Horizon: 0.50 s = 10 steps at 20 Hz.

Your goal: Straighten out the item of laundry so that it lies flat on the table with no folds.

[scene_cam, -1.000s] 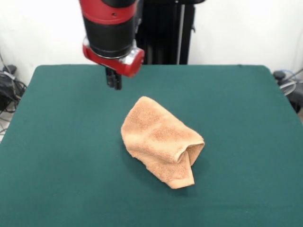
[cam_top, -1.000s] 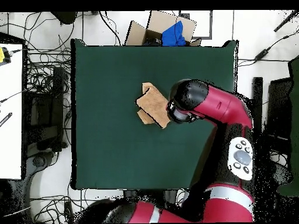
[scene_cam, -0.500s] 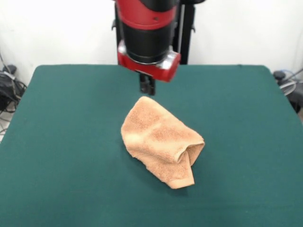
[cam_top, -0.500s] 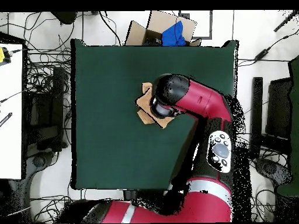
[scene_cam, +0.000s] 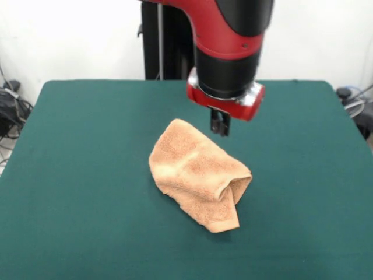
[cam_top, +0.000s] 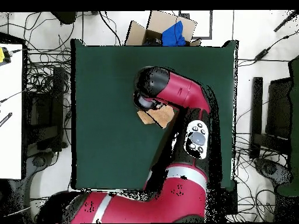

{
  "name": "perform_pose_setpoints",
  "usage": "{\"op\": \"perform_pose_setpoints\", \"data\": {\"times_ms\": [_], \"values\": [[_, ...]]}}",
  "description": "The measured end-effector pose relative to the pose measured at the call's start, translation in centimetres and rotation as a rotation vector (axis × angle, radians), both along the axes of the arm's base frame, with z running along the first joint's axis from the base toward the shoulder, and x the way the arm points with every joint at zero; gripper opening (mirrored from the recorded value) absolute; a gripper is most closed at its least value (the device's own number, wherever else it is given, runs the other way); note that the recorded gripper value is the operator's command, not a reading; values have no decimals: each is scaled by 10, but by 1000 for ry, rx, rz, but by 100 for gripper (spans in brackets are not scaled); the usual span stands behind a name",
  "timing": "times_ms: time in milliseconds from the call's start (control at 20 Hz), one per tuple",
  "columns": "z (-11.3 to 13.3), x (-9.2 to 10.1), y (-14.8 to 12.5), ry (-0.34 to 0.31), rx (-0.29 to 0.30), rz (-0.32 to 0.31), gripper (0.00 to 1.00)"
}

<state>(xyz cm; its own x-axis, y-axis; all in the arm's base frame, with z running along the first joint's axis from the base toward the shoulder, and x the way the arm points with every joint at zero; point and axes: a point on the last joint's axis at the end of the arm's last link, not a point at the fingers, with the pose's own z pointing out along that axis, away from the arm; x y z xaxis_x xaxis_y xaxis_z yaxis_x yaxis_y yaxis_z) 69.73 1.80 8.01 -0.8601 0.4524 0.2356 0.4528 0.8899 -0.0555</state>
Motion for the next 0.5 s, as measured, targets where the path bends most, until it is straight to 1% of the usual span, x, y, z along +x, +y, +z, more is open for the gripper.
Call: {"op": "perform_pose_setpoints", "data": {"times_ms": [300,500], "values": [[-12,12,22,-6,-21,-59,0],[-23,20,27,-11,-36,-89,0]]}}
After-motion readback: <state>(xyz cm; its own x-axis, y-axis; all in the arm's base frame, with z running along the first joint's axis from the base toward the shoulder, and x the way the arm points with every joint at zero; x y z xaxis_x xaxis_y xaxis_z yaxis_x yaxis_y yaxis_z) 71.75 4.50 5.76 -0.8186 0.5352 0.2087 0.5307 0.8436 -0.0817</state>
